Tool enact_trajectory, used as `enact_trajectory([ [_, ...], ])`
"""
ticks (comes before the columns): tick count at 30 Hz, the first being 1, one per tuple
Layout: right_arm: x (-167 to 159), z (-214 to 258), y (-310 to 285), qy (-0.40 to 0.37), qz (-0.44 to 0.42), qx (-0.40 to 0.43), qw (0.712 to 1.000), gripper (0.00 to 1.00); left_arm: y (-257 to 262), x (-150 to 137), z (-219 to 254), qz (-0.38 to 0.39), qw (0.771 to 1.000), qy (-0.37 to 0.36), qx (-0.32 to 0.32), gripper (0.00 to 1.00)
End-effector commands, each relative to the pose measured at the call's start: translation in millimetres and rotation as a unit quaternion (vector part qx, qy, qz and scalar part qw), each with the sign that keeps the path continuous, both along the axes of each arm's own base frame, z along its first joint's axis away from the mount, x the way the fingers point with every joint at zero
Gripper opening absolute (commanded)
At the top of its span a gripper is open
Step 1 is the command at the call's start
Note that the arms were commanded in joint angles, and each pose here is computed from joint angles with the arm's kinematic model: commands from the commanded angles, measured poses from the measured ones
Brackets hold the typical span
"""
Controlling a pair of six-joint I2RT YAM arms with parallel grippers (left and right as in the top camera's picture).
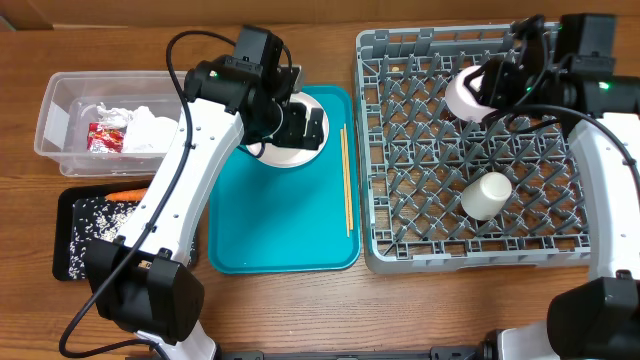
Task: Sort waste into correct bins and load items into the dishwasher
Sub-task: 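Lower the pink bowl into the rack and open the right gripper, then grasp the white bowl on the pink plate with the left gripper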
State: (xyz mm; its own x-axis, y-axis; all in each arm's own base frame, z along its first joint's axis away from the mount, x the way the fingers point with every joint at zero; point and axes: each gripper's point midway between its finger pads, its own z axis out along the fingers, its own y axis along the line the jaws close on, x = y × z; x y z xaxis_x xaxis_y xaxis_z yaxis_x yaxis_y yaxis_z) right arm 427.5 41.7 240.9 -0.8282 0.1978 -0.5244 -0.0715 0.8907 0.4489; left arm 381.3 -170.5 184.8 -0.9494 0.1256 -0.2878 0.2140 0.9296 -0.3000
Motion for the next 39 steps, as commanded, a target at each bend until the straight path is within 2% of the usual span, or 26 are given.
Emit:
enact_trajectory([
  [1, -7.4, -1.5, 24.1, 0.015, 0.028, 0.020, 0.999, 0.43, 0.5, 7.3, 17.3, -0.001, 0.999, -0.034, -0.003, 1.00],
  [3, -11.5, -2.8, 34.8, 0.021, 0.041, 0.019, 0.999, 0.44, 12.2, 22.2, 16.3, 0.024, 0.998, -0.060, 0.028, 1.00],
  [5, -14.2, -3.4, 45.7, 0.023, 0.055, 0.018, 0.998, 0.44, 37.2, 37.7, 14.3, 0.099, 0.989, -0.077, 0.073, 1.00],
  [9, -17.4, -4.8, 61.2, 0.023, 0.072, 0.009, 0.997, 0.48, 62.2, 55.7, 10.8, 0.161, 0.979, -0.090, 0.092, 0.98],
  [13, -20.2, -8.1, 67.0, 0.028, 0.076, -0.005, 0.997, 0.50, 76.4, 67.2, -10.0, 0.180, 0.976, -0.072, 0.098, 0.79],
  [15, -22.2, -9.2, 68.7, 0.032, 0.078, -0.006, 0.996, 0.50, 79.6, 73.6, -29.3, 0.184, 0.976, -0.056, 0.102, 0.77],
  [21, -25.6, -11.6, 68.1, 0.041, 0.077, -0.006, 0.996, 0.51, 83.1, 91.1, -84.1, 0.189, 0.974, -0.024, 0.119, 0.60],
  [24, -26.1, -15.2, 62.5, 0.047, 0.068, -0.021, 0.996, 0.51, 82.7, 96.8, -100.8, 0.200, 0.973, -0.015, 0.117, 0.56],
  [30, -28.7, -20.9, 54.3, 0.058, 0.054, -0.042, 0.996, 0.53, 82.6, 97.6, -119.2, 0.200, 0.972, -0.001, 0.123, 0.33],
  [39, -29.8, -21.5, 54.2, 0.061, 0.055, -0.042, 0.996, 0.56, 84.5, 94.6, -138.0, 0.198, 0.971, 0.018, 0.132, 0.37],
])
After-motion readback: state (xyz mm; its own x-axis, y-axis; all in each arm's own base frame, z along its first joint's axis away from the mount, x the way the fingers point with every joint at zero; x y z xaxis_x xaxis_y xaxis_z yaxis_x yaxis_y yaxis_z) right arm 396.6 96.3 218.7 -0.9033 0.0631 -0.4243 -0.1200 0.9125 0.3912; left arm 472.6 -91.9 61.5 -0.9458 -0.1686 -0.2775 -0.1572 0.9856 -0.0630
